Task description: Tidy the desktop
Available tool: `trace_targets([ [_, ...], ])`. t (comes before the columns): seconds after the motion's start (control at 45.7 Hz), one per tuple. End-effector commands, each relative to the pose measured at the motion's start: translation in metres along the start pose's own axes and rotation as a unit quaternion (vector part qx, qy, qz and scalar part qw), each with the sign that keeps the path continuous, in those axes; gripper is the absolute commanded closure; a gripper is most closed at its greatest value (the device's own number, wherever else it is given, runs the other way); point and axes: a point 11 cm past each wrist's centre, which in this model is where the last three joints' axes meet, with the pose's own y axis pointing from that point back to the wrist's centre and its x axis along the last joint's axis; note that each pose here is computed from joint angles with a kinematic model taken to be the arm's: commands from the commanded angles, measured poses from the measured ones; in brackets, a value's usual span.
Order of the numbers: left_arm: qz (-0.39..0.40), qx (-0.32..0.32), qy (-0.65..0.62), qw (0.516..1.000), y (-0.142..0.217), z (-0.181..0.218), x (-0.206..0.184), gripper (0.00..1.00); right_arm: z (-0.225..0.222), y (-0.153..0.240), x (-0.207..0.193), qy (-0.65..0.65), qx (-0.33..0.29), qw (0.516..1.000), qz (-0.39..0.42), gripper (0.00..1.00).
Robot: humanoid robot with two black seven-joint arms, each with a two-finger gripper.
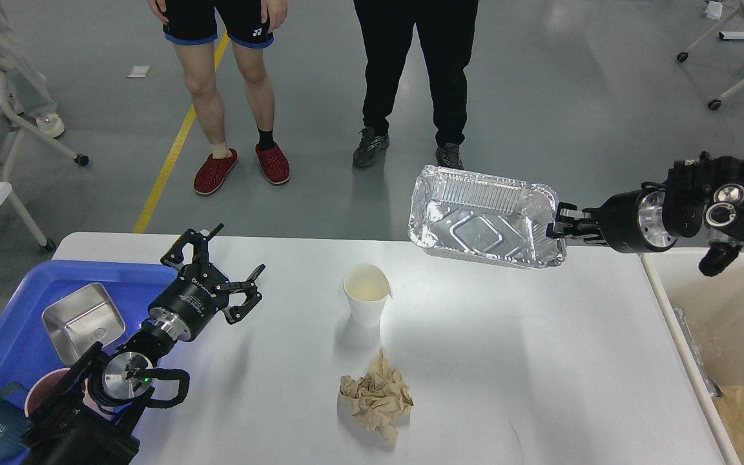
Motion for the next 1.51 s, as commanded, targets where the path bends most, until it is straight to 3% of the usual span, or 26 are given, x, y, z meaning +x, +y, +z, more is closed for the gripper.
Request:
trace_targets([
  [0.0, 0.001, 0.000, -0.001, 1.000, 0.000, 0.001, 0.001, 0.03, -0.014, -0.001, 0.001, 0.014, 0.001, 1.000, -0.009, 1.00],
  [0.722, 0.005, 0.018, -0.010, 1.000, 0.000, -0.008, 0.001, 0.03, -0.008, -0.024, -0.029, 0.025, -0.014, 0.998, -0.053, 1.00],
  [1.489, 0.009, 0.019, -0.008, 1.000, 0.002, -0.010, 0.003, 0.03, -0.027, -0.035, -0.036, 0.038, 0.002, 0.997, -0.063, 1.00],
])
